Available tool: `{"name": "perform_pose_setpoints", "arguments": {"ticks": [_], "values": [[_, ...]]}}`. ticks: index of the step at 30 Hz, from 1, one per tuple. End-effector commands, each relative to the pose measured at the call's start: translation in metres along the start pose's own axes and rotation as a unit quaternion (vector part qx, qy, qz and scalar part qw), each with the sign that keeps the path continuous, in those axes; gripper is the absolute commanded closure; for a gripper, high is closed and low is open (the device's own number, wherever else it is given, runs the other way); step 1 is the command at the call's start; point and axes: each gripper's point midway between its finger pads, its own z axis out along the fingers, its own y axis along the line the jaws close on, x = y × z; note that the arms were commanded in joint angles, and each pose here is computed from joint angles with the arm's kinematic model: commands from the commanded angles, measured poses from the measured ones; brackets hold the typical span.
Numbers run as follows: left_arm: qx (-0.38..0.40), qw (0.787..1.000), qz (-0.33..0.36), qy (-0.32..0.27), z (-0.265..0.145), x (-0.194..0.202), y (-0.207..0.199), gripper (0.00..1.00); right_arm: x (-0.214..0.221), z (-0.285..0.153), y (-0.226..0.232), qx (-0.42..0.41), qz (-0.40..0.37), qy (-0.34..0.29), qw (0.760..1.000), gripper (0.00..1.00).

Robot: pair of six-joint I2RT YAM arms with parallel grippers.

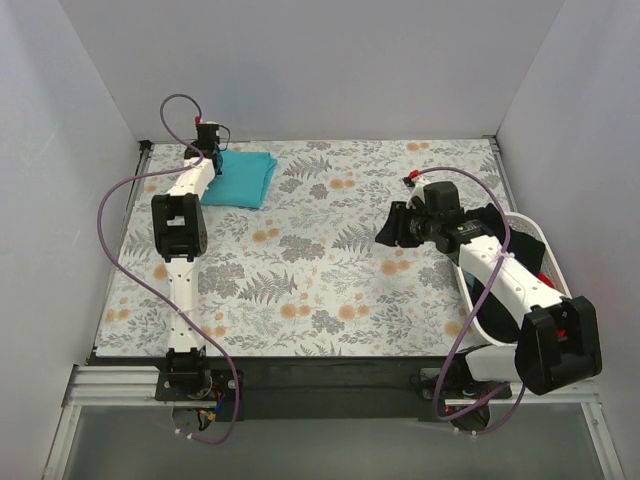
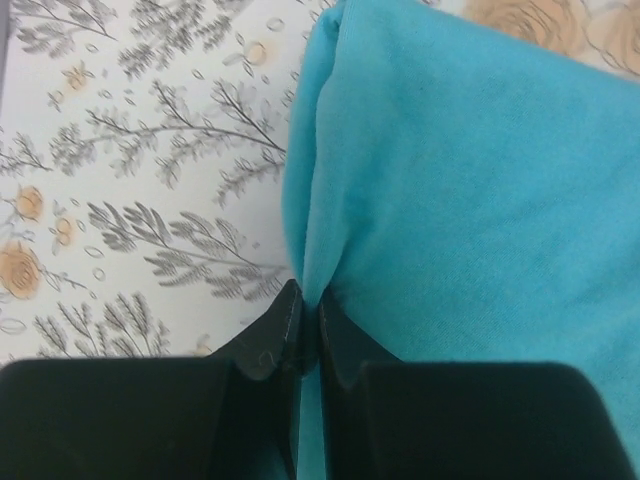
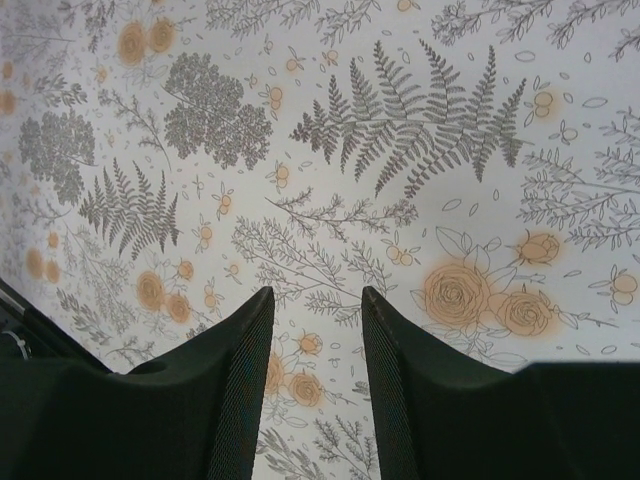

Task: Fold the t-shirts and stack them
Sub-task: Neatly place the folded tshirt to the corner

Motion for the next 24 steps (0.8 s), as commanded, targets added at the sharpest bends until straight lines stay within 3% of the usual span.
{"name": "perform_pose_setpoints", "arguments": {"ticks": [1,11,24], "values": [[-0.042,0.999,-0.007,-0.028,0.016,-0.019,0.048,1.00,0.005,-0.008,0.005,-0.006,-0.008,-0.015,1.000,0.53],[-0.081,0.995,-0.015,-0.056,0.036,-0.027,0.092,1.00,0.036,-0.007,-0.003,-0.003,0.000,0.011,1.000,0.51],[-0.081,0.993,-0.062,-0.060,0.061,-0.028,0.130,1.00,0.033,0.007,0.001,-0.006,-0.001,0.031,0.999,0.52]]}}
